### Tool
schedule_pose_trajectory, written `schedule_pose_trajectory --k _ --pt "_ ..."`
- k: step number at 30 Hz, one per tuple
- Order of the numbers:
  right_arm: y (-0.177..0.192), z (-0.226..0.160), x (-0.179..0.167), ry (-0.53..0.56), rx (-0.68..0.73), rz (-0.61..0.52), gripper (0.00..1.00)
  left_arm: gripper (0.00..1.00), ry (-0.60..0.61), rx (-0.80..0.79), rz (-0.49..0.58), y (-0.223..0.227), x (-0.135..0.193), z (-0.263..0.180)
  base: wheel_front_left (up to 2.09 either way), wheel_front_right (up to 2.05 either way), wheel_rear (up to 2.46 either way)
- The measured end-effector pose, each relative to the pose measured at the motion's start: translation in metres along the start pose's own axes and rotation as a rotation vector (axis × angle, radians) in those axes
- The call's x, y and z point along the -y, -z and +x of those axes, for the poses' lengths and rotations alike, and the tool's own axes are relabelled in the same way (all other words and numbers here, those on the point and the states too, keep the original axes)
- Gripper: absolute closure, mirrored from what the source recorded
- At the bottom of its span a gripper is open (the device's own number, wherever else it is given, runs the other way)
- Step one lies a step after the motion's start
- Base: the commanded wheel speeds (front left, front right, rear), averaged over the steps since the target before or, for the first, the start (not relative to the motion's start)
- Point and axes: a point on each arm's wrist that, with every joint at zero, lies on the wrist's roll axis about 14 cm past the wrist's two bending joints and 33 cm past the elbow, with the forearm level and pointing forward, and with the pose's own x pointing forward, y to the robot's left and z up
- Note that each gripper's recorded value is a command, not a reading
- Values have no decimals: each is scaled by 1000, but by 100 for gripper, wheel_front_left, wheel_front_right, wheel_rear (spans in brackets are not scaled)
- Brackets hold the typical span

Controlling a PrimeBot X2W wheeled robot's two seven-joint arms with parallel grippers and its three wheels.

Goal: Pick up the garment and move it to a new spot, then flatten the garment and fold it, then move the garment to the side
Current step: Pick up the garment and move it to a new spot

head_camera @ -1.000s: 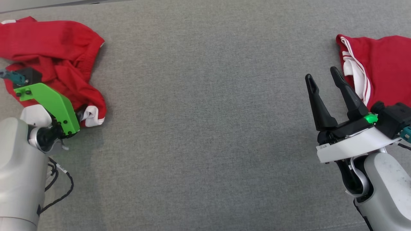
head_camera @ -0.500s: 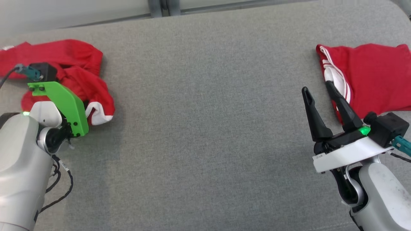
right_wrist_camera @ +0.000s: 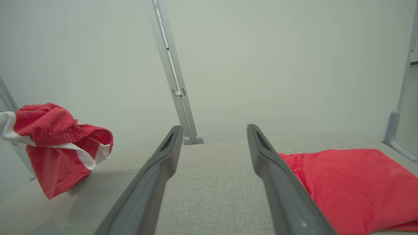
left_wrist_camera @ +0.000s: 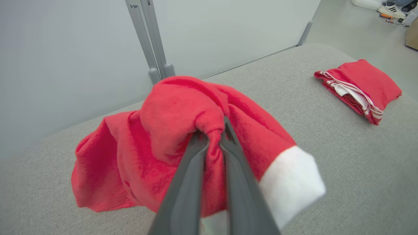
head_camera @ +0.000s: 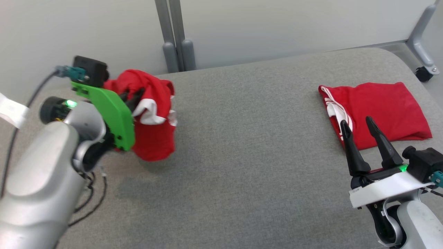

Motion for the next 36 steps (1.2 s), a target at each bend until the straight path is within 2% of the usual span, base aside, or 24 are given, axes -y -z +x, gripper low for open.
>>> schedule_pose_trajectory --k 6,11,17,18,19,20,25,32,36 --pt "-11 -18 14 45 19 -21 0 100 166 48 -5 12 83 21 0 0 0" --pt "-16 -31 24 81 22 -33 0 100 297 47 -116 37 150 40 0 0 0" --pt "-14 -46 32 118 8 -36 0 100 335 -42 -188 94 191 57 0 0 0" --pt "-14 -48 34 125 6 -37 0 82 336 -84 -179 108 194 58 0 0 0" --pt "-13 -49 35 130 2 -37 0 27 333 -109 -173 119 195 59 0 0 0" --pt "-12 -51 36 136 -3 -37 0 0 326 -135 -171 130 195 60 0 0 0" --pt "-9 -55 42 157 -15 -37 0 0 315 -164 -160 150 192 63 0 0 0" --pt "-7 -49 38 142 -10 -23 0 0 293 -9 -140 113 180 64 0 0 0" --pt "-6 -42 32 122 -7 -16 0 0 252 78 -126 90 156 57 0 0 0"
